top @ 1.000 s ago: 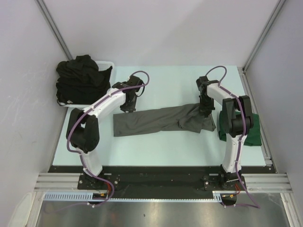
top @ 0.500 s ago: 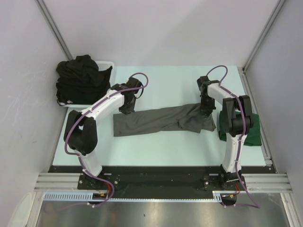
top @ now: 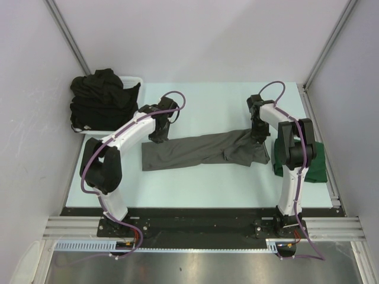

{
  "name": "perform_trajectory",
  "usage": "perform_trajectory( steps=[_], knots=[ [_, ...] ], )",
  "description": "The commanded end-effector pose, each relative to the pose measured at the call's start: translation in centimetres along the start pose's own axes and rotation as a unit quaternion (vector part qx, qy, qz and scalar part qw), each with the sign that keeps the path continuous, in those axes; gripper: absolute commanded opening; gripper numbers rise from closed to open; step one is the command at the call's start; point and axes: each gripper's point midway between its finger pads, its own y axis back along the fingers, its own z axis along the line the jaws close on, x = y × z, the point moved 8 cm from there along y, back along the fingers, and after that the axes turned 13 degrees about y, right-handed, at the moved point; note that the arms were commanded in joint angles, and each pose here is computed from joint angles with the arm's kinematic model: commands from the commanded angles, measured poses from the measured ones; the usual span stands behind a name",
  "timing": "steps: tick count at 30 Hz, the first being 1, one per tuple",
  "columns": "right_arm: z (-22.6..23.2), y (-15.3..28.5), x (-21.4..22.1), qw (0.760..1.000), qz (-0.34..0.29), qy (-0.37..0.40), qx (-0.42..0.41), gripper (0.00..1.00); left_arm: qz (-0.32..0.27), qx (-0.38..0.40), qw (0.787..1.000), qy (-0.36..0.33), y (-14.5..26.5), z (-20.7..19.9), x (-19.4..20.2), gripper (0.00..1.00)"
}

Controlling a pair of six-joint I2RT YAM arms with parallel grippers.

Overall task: Fold and stack the t-shirts
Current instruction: Rotate the tshirt 90 degrees

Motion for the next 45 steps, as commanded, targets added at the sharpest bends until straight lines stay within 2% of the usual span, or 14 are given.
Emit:
perform_trajectory(
  steps=[1, 14, 31, 37, 45],
  knots=[
    [0.5, -1.0, -1.0, 0.999, -0.050, -0.020, 0.005, 0.00, -0.014, 0.004, 1.000, 0.009, 1.2, 0.2, -0.3, 0.00],
    [2.0, -2.6, -1.2, 0.998, -0.063, -0.015, -0.020, 0.00, -0.010, 0.002, 1.000, 0.006, 0.9, 0.1, -0.3, 0.00],
    [1.3, -3.1, -5.3, 0.993, -0.121, -0.003, -0.006, 0.00, -0.015, -0.006, 1.000, 0.006, 1.6, 0.6, -0.3, 0.00],
    [0.2, -3.8, -8.0, 0.991, -0.136, -0.015, -0.001, 0.00, -0.015, -0.009, 1.000, 0.007, 2.0, 0.9, -0.1, 0.00],
    [0.9, -3.5, -12.5, 0.983, -0.181, -0.026, -0.032, 0.00, -0.015, -0.016, 1.000, 0.007, 2.9, 1.5, 0.0, 0.00]
  ],
)
